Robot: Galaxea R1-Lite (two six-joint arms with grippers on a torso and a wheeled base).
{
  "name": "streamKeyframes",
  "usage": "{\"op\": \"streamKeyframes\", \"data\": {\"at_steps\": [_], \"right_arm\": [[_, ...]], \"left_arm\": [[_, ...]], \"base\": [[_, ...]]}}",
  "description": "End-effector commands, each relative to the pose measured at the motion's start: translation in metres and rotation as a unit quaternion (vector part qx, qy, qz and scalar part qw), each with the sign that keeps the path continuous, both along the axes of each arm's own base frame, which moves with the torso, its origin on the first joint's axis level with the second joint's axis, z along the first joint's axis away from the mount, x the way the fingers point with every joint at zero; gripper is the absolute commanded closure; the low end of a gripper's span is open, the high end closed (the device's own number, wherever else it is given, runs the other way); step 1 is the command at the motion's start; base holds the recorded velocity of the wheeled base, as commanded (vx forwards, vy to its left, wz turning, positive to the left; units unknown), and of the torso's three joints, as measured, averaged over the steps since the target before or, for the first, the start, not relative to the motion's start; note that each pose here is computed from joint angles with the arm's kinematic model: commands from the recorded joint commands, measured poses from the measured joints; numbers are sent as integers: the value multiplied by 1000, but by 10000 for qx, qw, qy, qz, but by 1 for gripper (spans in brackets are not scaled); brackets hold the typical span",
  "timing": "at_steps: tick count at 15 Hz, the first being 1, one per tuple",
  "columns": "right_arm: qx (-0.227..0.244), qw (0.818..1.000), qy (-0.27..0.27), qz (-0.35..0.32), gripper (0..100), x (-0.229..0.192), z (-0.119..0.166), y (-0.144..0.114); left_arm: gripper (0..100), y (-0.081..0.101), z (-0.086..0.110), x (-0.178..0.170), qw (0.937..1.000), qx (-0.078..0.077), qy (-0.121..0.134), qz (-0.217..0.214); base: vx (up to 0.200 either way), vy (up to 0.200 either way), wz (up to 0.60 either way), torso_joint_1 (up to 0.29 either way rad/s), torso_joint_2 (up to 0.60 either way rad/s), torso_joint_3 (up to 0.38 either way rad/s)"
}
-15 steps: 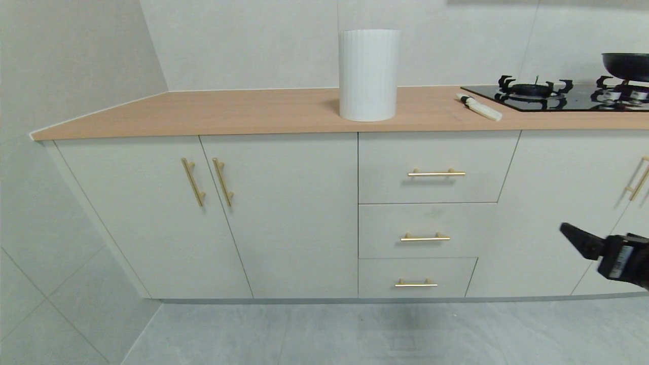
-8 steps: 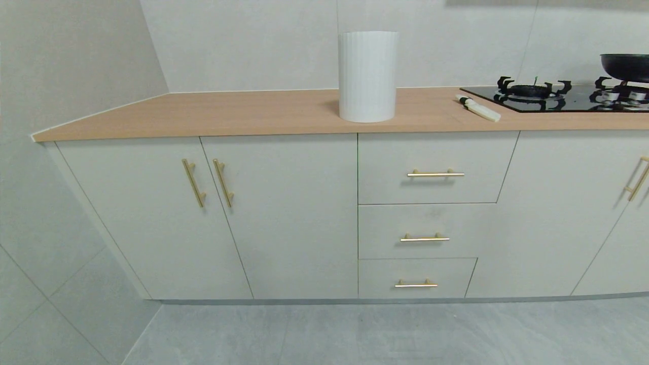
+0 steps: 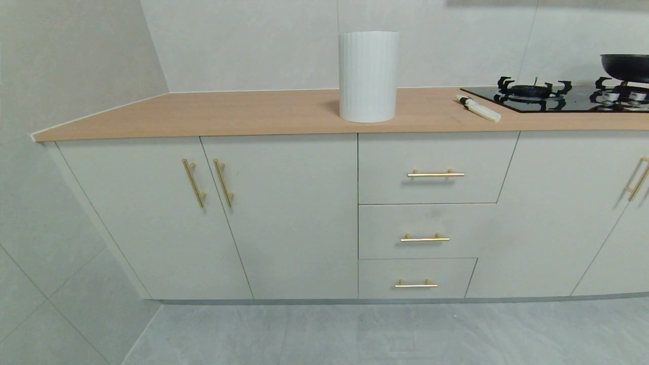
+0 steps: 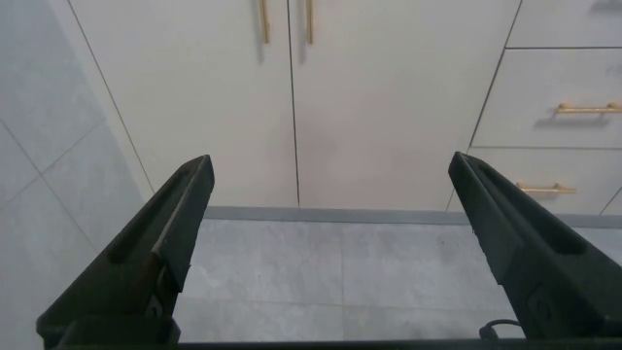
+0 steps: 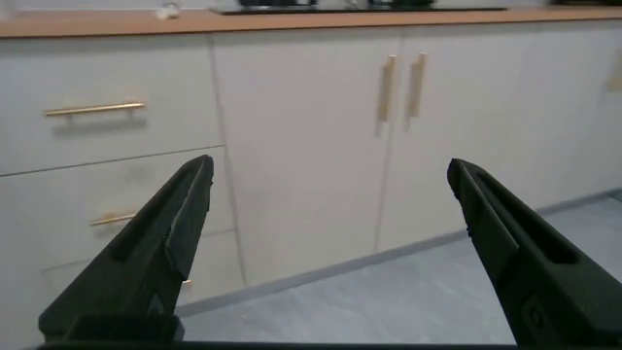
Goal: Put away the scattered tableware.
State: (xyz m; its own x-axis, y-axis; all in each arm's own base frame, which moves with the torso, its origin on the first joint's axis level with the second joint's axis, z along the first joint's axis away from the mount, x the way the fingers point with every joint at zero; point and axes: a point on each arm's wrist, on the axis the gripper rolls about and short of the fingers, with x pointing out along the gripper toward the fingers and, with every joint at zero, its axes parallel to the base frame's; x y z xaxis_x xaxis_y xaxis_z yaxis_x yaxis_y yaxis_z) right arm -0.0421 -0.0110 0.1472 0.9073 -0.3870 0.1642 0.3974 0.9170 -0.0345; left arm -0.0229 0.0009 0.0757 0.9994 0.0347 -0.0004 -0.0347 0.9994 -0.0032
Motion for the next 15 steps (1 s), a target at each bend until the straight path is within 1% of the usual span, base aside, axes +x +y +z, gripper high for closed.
{"op": "streamKeyframes", "data": {"at_steps": [1,3,4,5,6,8,9,10,14,15], "right_arm": [[-39,10000,5,87,0,-8,-13,3],[-17,9990,210,386,0,1,-29,4],[39,9962,258,827,0,9,-42,6],[81,9929,197,1174,0,15,-52,7],[94,9911,119,1324,0,18,-58,8],[305,9891,274,1415,0,19,-62,8],[357,9877,576,1406,0,19,-68,8],[393,9858,701,1471,0,19,-70,9],[320,9798,873,1769,0,20,-71,10],[371,9787,878,1818,0,21,-71,10]], "left_arm": [[0,0,0,0,10000,-7,5,3],[0,0,0,0,10000,1,6,3],[0,0,0,0,10000,1,13,3],[0,0,0,0,10000,1,13,3],[0,0,0,0,10000,1,6,3],[0,0,0,0,10000,1,6,3],[0,0,0,0,10000,1,6,3],[0,0,0,0,10000,1,6,3],[0,0,0,0,10000,1,13,3],[0,0,0,0,10000,-7,13,3]], "base": [[0,0,0,0,0,0],[0,0,0,0,0,0],[0,0,0,0,0,0],[0,0,0,0,0,0],[0,0,0,0,0,0],[0,0,0,0,0,0],[0,0,0,0,0,0],[0,0,0,0,0,0],[0,0,0,0,0,0],[0,0,0,0,0,0]]}}
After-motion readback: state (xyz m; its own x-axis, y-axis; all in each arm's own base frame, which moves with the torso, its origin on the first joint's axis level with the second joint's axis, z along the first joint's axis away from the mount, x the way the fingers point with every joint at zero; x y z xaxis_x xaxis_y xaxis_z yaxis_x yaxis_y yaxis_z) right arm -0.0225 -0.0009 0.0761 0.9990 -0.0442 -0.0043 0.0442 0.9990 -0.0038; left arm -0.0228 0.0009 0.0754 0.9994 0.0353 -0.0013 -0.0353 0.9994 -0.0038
